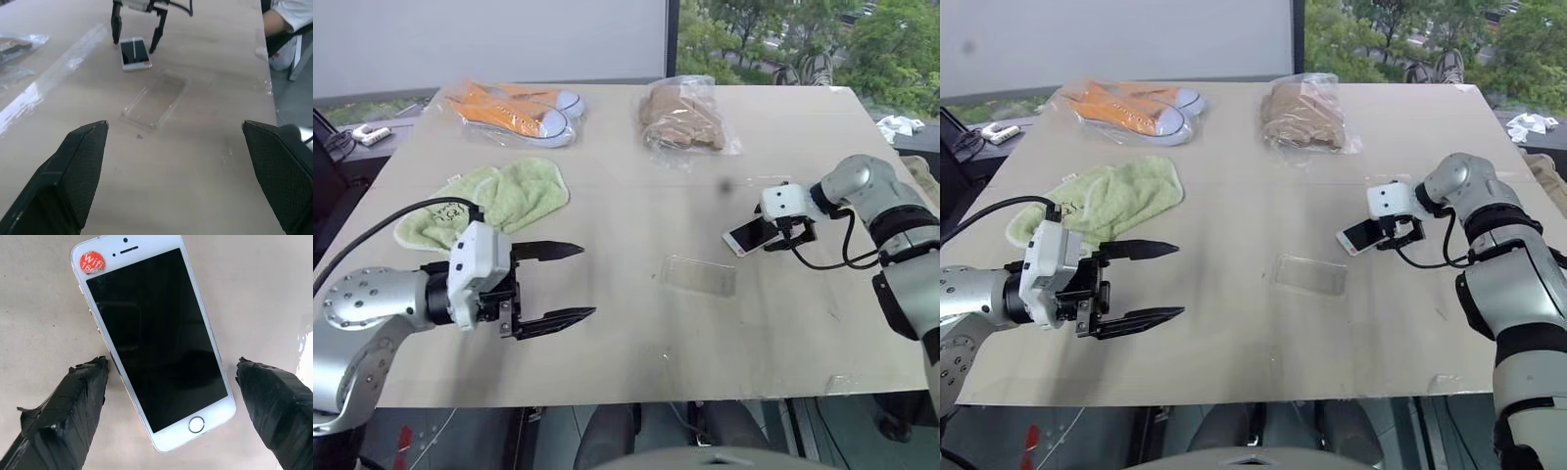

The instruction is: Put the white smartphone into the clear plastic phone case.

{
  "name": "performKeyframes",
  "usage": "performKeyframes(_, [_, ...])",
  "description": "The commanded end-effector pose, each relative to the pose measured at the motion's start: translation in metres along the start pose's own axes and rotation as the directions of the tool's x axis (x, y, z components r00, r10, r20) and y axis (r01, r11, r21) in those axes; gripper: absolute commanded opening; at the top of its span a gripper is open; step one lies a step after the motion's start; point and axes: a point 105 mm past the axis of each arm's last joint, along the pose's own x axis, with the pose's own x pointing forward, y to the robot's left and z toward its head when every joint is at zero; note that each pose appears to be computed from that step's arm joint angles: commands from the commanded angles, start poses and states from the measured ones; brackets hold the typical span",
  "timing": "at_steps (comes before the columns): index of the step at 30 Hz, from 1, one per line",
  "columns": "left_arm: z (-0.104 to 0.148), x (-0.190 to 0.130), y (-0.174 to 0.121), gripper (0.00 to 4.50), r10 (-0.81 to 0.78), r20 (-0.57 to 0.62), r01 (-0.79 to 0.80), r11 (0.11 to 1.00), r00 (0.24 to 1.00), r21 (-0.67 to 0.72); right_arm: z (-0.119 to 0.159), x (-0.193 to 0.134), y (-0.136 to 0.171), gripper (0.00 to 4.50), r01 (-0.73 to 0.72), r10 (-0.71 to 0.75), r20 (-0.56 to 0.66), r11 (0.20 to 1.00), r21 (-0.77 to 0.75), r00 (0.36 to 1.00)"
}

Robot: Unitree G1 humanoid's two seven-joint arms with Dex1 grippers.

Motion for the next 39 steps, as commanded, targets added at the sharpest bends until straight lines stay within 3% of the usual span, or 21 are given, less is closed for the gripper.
performKeyframes(1, [0.007, -0.002, -0.001, 4.5, 0.014, 0.008, -0.014, 0.999, 1.0, 0.042, -0.017, -0.001, 0.008, 4.49, -0.049, 0.051, -0.099, 0.998, 0.027, 0.994])
performKeyframes(4, [0.006, -0.002, -0.001, 4.5, 0.017, 0.004, -0.017, 0.999, 1.0, 0.041, -0.017, 0.0, 0.012, 4.49, -0.083, 0.086, -0.101, 0.996, 0.04, 0.991])
performKeyframes(11, [0.001, -0.004, -0.001, 4.5, 0.028, -0.016, -0.027, 0.999, 0.999, 0.043, -0.024, -0.004, 0.025, 1.53, -0.19, 0.207, -0.114, 0.972, 0.141, 0.972])
performKeyframes(14, [-0.001, -0.004, -0.001, 4.5, 0.031, -0.024, -0.03, 0.999, 0.999, 0.043, -0.021, -0.006, 0.022, 0.11, -0.177, 0.191, -0.083, 0.973, 0.151, 0.978])
performKeyframes(18, [-0.002, -0.004, 0.0, 4.5, 0.034, -0.027, -0.033, 0.998, 0.999, 0.048, -0.007, -0.01, 0.008, 0.11, -0.117, 0.12, -0.019, 0.986, 0.118, 0.993])
performKeyframes(19, [-0.002, -0.004, 0.0, 4.5, 0.035, -0.027, -0.034, 0.998, 0.999, 0.049, -0.005, -0.012, 0.005, 0.69, -0.101, 0.103, -0.023, 0.99, 0.097, 0.994])
performKeyframes(21, [-0.001, -0.004, 0.001, 4.5, 0.037, -0.028, -0.035, 0.998, 0.999, 0.052, -0.005, -0.019, 0.001, 1.4, -0.108, 0.111, -0.066, 0.993, 0.053, 0.992])
performKeyframes(22, [-0.001, -0.004, 0.001, 4.5, 0.038, -0.029, -0.036, 0.998, 0.999, 0.053, -0.007, -0.022, 0.0, 2.09, -0.113, 0.114, -0.108, 0.993, 0.017, 0.988])
performKeyframes(25, [-0.001, -0.004, 0.002, 4.5, 0.04, -0.032, -0.038, 0.998, 0.999, 0.058, -0.005, -0.026, -0.005, 2.87, -0.121, 0.114, -0.165, 0.992, -0.036, 0.98])
performKeyframes(27, [-0.001, -0.003, 0.003, 4.5, 0.04, -0.031, -0.038, 0.997, 0.999, 0.061, -0.003, -0.025, -0.009, 3.86, -0.123, 0.107, -0.207, 0.99, -0.065, 0.972])
performKeyframes(29, [0.0, -0.002, 0.003, 4.5, 0.04, -0.03, -0.038, 0.997, 0.999, 0.065, -0.002, -0.023, -0.012, 4.38, -0.127, 0.104, -0.24, 0.988, -0.083, 0.965])
performKeyframes(34, [0.001, -0.001, 0.003, 4.5, 0.054, -0.03, -0.052, 0.996, 0.998, 0.077, 0.012, -0.009, -0.026, 4.38, -0.076, 0.022, -0.272, 0.979, -0.19, 0.962])
performKeyframes(39, [0.0, -0.003, 0.0, 4.5, 0.075, -0.042, -0.072, 0.995, 0.996, 0.076, 0.022, 0.0, -0.025, 4.38, -0.106, 0.031, -0.276, 0.959, -0.262, 0.961])
